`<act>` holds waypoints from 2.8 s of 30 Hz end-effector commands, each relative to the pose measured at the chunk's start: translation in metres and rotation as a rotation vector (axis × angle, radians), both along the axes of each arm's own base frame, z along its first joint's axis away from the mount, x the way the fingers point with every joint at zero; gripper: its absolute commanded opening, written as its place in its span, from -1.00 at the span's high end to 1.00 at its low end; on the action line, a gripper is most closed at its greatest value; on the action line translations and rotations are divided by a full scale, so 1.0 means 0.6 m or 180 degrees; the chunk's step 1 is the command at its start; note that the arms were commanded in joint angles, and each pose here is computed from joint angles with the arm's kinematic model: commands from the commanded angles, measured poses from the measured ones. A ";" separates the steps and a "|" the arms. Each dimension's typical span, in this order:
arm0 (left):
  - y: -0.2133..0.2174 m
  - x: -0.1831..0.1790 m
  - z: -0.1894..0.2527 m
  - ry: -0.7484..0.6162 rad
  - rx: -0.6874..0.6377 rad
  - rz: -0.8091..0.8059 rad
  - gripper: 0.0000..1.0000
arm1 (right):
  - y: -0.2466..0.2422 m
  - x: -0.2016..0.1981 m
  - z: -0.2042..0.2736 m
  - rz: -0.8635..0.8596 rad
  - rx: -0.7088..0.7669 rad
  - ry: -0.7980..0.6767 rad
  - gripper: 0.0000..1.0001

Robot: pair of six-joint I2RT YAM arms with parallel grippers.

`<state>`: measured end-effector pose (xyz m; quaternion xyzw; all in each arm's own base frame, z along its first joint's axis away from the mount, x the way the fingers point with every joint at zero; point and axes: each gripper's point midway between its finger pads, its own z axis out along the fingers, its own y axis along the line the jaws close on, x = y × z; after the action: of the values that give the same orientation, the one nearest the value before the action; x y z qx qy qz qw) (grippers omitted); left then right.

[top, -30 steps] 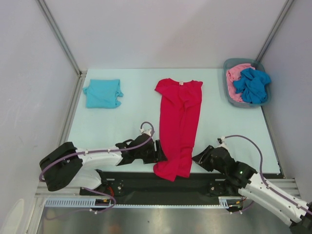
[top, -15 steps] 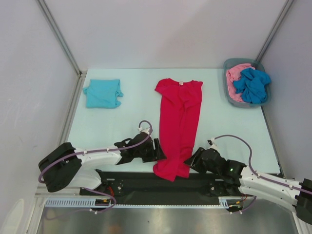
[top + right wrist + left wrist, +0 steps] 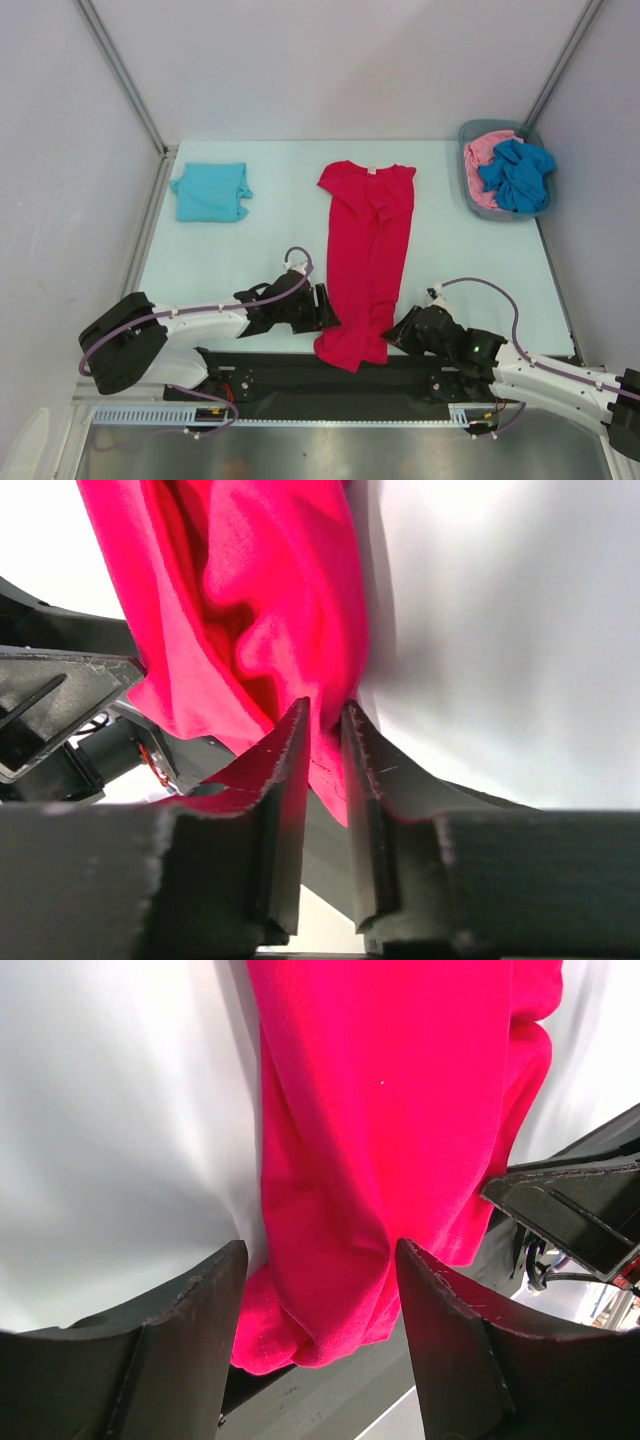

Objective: Fold and stack the t-shirts
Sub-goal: Fold the tshirt

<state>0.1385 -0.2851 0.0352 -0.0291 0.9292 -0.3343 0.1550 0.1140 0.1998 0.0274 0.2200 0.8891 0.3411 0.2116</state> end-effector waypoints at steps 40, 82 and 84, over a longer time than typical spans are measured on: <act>-0.023 -0.026 0.053 0.0013 -0.0108 -0.0077 1.00 | 0.015 0.058 0.070 -0.0081 -0.0062 -0.0242 1.00; -0.076 0.343 0.125 -0.0615 0.0238 0.0278 0.99 | -0.026 0.349 0.167 -0.0367 -0.0129 -0.0744 1.00; -0.071 0.358 0.110 -0.0570 0.0273 0.0316 0.99 | -0.028 0.359 0.146 -0.0369 -0.0146 -0.0618 1.00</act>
<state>0.3378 -0.3277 0.0982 -0.0467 0.9245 -0.2858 0.2479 0.3090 0.1766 0.1031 0.2515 0.8651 0.3084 0.3054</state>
